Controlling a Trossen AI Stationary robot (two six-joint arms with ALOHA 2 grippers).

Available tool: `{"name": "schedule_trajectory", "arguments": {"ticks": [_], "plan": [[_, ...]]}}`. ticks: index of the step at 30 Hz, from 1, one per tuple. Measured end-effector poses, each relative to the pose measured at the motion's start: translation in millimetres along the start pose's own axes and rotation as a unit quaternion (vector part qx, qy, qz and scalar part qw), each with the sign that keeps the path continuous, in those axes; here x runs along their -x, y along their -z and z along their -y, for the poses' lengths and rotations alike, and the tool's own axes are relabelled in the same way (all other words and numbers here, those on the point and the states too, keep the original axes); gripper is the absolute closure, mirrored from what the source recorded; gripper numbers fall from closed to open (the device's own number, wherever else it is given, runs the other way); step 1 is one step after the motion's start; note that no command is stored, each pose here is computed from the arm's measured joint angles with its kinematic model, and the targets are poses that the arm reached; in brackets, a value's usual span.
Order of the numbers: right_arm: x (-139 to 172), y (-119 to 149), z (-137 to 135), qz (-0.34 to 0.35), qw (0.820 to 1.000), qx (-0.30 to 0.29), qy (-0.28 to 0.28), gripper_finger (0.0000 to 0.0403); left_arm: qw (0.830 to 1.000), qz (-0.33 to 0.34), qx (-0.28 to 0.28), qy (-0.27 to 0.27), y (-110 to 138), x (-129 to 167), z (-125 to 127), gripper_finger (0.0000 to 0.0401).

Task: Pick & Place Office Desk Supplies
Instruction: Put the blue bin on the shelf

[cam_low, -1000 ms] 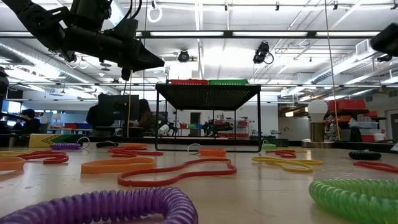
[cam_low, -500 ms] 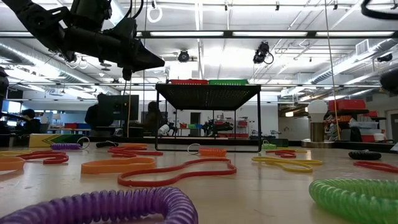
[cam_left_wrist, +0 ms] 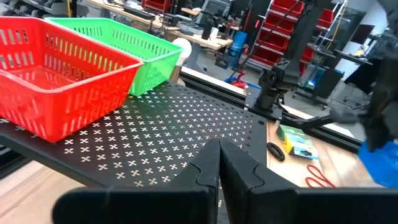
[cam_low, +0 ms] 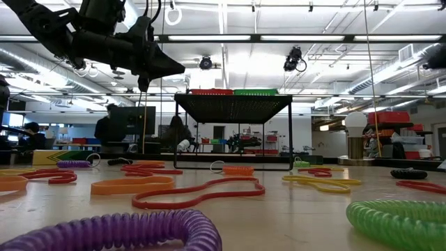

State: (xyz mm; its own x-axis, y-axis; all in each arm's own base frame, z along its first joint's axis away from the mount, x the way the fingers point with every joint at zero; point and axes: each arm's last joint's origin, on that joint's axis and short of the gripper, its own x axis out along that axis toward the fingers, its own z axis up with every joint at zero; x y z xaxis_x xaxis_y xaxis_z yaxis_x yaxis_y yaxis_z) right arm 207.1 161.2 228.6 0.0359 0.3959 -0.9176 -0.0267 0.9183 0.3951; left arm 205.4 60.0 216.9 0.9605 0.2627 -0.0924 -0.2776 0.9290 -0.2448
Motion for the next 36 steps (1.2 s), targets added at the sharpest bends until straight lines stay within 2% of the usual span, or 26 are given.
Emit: {"name": "schedule_trajectory", "arguments": {"ticks": [3, 5, 7, 9, 10, 12, 14, 18, 22, 26, 31, 36], "plan": [[28.7, -10.0, -0.4, 0.084, 0.99, -0.111, -0.002, 0.0392, 1.0, 0.0, 0.002, 0.0, 0.0, 0.0, 0.0, 0.0391], [37.2, -17.2, 6.0, 0.14, 0.966, -0.218, 0.005, 0.0391, 1.0, 0.0, 0.002, -0.001, 0.0, 0.0, 0.0, 0.0391], [41.8, -27.9, 14.2, 0.208, 0.918, -0.338, 0.007, 0.0392, 1.0, 0.001, 0.002, -0.001, -0.1, 0.0, 0.0, 0.0391], [41.4, -39.9, 24.1, 0.263, 0.852, -0.452, 0.006, 0.0392, 1.0, 0.0, 0.004, 0.0, -0.1, 0.0, 0.0, 0.0391], [38.1, -46.7, 29.4, 0.277, 0.826, -0.491, 0.006, 0.0392, 1.0, 0.0, 0.005, 0.0, -0.1, 0.0, 0.0, 0.0391], [28.2, -60.6, 37.8, 0.297, 0.788, -0.54, 0.005, 0.0392, 1.0, 0.001, 0.008, 0.0, -0.1, 0.0, 0.1, 0.0392], [16.0, -74.4, 43.7, 0.304, 0.765, -0.567, -0.005, 0.0392, 1.0, 0.001, 0.008, 0.0, -0.1, 0.0, 0.1, 0.0392], [-6.4, -94.7, 51.9, 0.308, 0.742, -0.594, -0.021, 0.0389, 1.0, 0.001, 0.006, 0.0, -0.2, 0.0, 0.1, 0.0392], [-20.8, -97.7, 57.6, 0.298, 0.72, -0.627, -0.004, 0.0391, 1.0, 0.003, 0.0, 0.0, -0.6, 0.0, 0.1, 0.0392], [-25.6, -100.1, 60.3, 0.297, 0.713, -0.635, -0.002, 0.0381, 1.0, 0.002, -0.002, 0.001, -0.5, 0.0, 0.2, 0.0392], [-25.8, -99.4, 61.9, 0.295, 0.714, -0.635, 0.005, 0.0358, 0.999, -0.026, 0.028, 0.001, 4.3, -0.1, -0.8, 0.0387], [-24.6, -95.8, 61.9, 0.275, 0.747, -0.605, 0.023, 0.0315, 0.998, -0.046, 0.033, 0.018, 7.6, 0.1, -0.1, 0.039]]}}
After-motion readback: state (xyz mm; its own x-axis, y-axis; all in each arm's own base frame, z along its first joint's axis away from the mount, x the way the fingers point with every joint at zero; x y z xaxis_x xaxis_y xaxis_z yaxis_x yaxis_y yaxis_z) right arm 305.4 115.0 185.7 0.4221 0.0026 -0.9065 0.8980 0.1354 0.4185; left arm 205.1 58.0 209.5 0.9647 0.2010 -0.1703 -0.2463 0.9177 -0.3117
